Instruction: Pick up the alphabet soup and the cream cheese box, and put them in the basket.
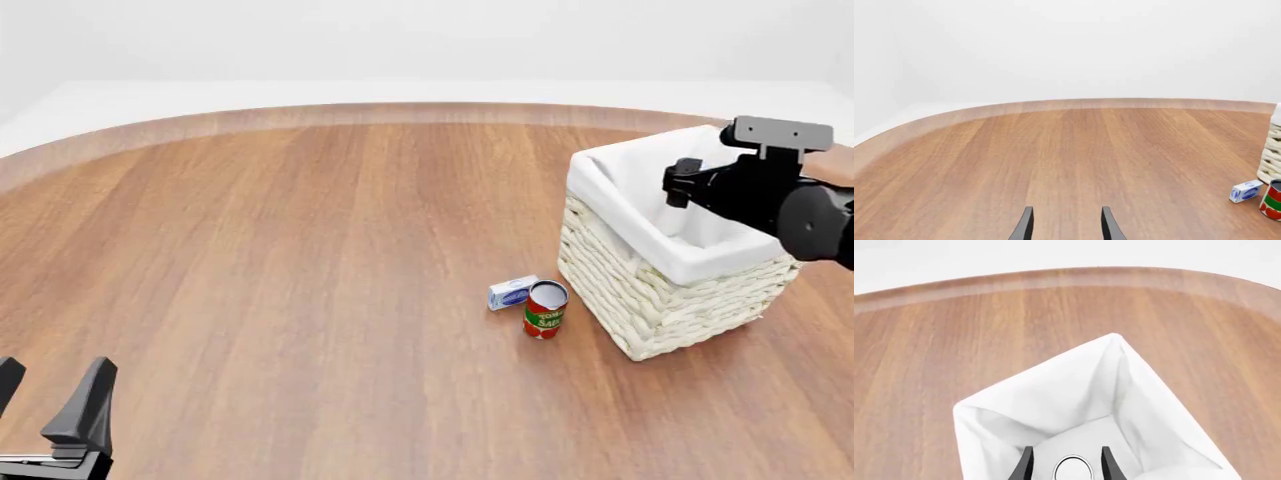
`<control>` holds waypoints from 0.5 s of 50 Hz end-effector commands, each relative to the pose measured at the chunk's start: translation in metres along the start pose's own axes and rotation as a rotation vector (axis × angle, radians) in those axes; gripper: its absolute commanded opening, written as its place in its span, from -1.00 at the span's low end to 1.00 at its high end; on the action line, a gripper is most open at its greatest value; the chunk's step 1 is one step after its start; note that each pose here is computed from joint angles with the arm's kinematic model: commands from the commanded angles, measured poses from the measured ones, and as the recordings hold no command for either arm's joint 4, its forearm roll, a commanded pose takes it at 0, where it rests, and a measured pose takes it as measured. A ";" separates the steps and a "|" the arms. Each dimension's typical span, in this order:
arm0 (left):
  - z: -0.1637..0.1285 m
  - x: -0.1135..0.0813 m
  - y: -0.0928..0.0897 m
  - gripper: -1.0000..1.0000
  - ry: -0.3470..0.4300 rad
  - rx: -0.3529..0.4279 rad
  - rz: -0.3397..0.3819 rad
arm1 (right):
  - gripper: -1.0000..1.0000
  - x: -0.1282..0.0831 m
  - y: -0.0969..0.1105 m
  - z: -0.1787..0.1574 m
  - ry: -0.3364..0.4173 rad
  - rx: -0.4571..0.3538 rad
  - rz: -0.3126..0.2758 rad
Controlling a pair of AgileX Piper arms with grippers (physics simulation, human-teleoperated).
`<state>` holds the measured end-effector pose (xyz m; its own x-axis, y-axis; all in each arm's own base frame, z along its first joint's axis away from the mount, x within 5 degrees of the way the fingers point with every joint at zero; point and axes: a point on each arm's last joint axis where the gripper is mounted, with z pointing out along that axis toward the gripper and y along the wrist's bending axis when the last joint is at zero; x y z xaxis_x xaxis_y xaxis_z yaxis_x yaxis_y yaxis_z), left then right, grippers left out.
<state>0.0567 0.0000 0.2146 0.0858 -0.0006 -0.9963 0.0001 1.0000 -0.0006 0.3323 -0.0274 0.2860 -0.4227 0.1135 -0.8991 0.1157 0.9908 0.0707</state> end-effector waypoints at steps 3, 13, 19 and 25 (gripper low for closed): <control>0.000 0.000 0.000 1.00 0.000 0.000 0.000 | 1.00 -0.012 -0.004 -0.008 -0.044 0.010 -0.009; 0.000 0.000 0.000 1.00 0.000 0.000 0.000 | 1.00 -0.031 0.014 -0.027 -0.081 -0.037 -0.075; 0.000 0.000 0.000 1.00 0.000 0.000 0.000 | 1.00 -0.042 0.018 -0.040 -0.078 -0.043 -0.182; 0.000 0.000 0.000 1.00 0.000 0.000 0.000 | 1.00 -0.053 0.022 -0.045 -0.082 -0.050 -0.214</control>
<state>0.0566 0.0000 0.2146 0.0858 -0.0005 -0.9963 0.0002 1.0000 -0.0005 0.3207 -0.0134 0.3338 -0.3693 -0.0302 -0.9288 0.0249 0.9988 -0.0423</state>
